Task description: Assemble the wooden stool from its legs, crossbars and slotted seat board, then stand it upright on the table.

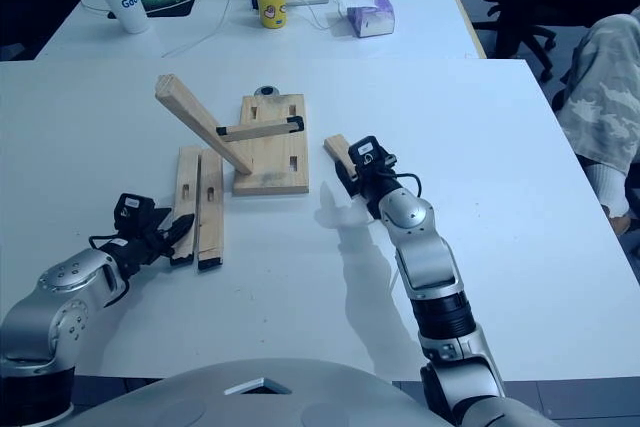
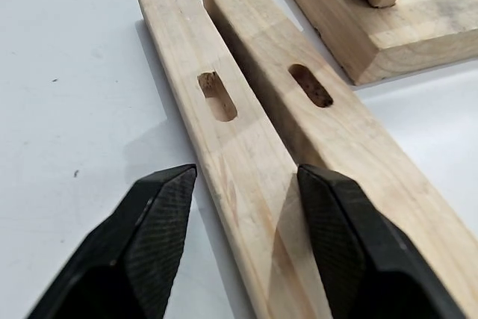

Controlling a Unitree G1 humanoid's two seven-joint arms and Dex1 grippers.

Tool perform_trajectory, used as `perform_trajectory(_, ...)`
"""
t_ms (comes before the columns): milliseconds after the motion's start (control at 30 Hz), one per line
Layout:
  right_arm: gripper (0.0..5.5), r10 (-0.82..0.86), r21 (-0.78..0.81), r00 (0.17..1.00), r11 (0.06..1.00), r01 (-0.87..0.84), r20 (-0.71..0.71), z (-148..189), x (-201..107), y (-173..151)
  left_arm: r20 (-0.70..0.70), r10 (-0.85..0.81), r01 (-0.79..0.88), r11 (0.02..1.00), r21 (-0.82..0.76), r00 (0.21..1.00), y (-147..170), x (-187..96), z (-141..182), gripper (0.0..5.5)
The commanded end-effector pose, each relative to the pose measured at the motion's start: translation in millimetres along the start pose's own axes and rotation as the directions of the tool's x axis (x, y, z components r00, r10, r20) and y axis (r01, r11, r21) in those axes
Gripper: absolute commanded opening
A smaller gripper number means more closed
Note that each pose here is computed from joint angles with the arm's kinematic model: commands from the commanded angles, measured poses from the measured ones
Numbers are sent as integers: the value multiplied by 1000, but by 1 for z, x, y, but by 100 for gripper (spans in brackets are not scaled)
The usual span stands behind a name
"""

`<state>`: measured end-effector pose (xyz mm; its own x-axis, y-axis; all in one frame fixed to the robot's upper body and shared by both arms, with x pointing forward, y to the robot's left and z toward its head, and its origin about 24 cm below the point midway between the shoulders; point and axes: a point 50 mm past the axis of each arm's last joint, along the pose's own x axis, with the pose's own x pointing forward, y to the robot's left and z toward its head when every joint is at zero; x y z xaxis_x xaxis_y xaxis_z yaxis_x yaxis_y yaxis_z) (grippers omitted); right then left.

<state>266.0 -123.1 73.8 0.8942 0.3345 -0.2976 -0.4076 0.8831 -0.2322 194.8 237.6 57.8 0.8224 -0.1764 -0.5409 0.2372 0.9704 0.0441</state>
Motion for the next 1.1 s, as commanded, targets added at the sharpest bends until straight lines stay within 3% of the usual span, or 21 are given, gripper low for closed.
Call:
perform_trajectory(33, 324, -15, 2, 1000, 1000, 15, -17, -5, -11, 2, -14, 24, -24, 999, 26, 1000, 5, 9, 3, 250)
perform_trajectory(500, 324, 103, -51, 994, 994, -101, 42, 15, -6, 0, 292, 105, -89, 994, -69, 951, -23, 4, 37, 250)
perform_trajectory(1100, 324, 73, -15, 997, 997, -72, 36, 11, -6, 7, 67, 164, -160, 985, -56, 984, -14, -1, 4, 250)
